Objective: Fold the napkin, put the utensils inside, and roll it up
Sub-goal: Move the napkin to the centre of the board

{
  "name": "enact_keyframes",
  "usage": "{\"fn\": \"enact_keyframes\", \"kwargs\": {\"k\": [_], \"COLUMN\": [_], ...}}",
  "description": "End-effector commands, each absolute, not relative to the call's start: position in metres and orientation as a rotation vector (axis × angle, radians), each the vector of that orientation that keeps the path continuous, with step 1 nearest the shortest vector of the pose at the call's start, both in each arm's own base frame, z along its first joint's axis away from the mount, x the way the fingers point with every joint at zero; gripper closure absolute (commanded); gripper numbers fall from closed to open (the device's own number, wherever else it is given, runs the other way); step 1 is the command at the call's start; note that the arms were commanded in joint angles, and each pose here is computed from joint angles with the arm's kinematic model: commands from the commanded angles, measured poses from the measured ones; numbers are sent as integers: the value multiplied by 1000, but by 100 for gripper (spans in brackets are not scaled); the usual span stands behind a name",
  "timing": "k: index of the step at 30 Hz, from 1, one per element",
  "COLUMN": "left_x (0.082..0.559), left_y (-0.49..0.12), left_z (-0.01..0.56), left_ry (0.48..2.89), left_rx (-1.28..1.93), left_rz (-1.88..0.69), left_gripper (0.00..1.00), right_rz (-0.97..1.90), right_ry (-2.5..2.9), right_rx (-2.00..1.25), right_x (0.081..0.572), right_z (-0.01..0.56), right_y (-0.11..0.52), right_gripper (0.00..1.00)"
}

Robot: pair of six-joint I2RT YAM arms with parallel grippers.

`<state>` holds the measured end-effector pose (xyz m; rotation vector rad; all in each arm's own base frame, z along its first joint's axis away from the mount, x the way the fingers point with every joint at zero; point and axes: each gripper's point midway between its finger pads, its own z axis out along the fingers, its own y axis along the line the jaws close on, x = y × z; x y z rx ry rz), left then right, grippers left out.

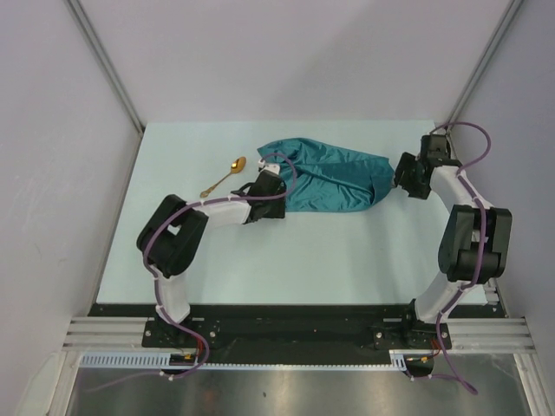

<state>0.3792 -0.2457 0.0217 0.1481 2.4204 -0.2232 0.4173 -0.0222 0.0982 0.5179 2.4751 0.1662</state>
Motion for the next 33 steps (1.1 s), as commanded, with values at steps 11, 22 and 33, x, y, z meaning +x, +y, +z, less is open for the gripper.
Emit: {"fn": "enact_keyframes", "kwargs": {"k": [11, 22, 33], "left_x": [381, 376, 376], "left_y": [-246, -251, -249], "left_z": [-7, -3, 1], "left_ry": [2483, 2477, 2469], "left_rx": [79, 40, 40], "left_rz": [-202, -299, -294], "left_gripper": [81, 100, 99], "right_rz": [66, -334, -275], "right_ry": [2482, 2603, 2597], "right_rx": [256, 134, 140], "right_x": [466, 496, 511], "right_z": [104, 60, 39], "right_y": [33, 20, 11], "right_gripper": [31, 37, 50]}}
